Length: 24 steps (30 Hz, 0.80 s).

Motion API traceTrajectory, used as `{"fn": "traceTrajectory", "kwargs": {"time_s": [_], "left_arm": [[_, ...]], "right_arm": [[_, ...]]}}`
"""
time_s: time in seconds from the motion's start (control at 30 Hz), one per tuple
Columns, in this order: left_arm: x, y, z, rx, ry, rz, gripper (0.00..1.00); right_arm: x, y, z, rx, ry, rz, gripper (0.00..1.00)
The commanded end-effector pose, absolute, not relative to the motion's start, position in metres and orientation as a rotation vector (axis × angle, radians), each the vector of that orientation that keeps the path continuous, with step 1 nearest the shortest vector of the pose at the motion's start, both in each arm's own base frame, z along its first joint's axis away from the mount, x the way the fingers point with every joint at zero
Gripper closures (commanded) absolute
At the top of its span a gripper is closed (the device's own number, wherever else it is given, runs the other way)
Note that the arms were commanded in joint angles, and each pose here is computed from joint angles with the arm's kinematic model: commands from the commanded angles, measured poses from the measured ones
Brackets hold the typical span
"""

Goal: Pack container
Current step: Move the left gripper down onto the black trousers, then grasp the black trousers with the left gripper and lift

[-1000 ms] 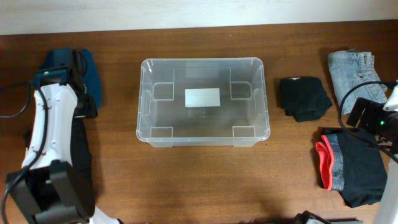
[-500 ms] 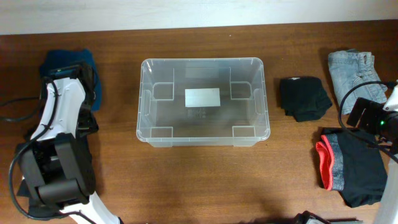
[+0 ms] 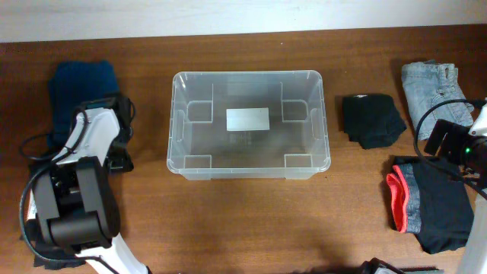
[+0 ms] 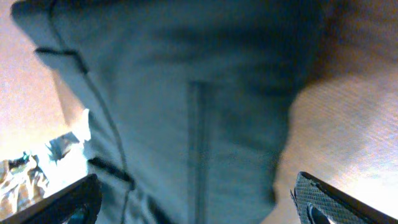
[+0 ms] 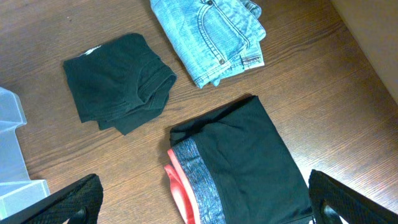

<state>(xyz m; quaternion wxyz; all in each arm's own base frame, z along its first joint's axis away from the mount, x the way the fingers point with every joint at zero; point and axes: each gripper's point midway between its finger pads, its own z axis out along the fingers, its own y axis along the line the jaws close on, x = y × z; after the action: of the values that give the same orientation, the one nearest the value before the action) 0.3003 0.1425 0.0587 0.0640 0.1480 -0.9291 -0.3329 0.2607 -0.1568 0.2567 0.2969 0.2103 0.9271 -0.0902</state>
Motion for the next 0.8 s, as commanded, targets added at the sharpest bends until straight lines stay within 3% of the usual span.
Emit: {"fn": "traceTrajectory", "kwargs": {"time_s": [0.0, 0.77], "left_arm": [[0.293, 0.136, 0.044, 0.367, -2.786, -0.996, 0.01], [0.279, 0.151, 0.042, 0.378, -2.715, -1.173, 0.02]], "right_arm": [[0.261, -0.158, 0.262, 0.569, 2.446, -0.241, 0.02], [0.261, -0.158, 0.262, 0.569, 2.446, -0.241, 0.02]]}}
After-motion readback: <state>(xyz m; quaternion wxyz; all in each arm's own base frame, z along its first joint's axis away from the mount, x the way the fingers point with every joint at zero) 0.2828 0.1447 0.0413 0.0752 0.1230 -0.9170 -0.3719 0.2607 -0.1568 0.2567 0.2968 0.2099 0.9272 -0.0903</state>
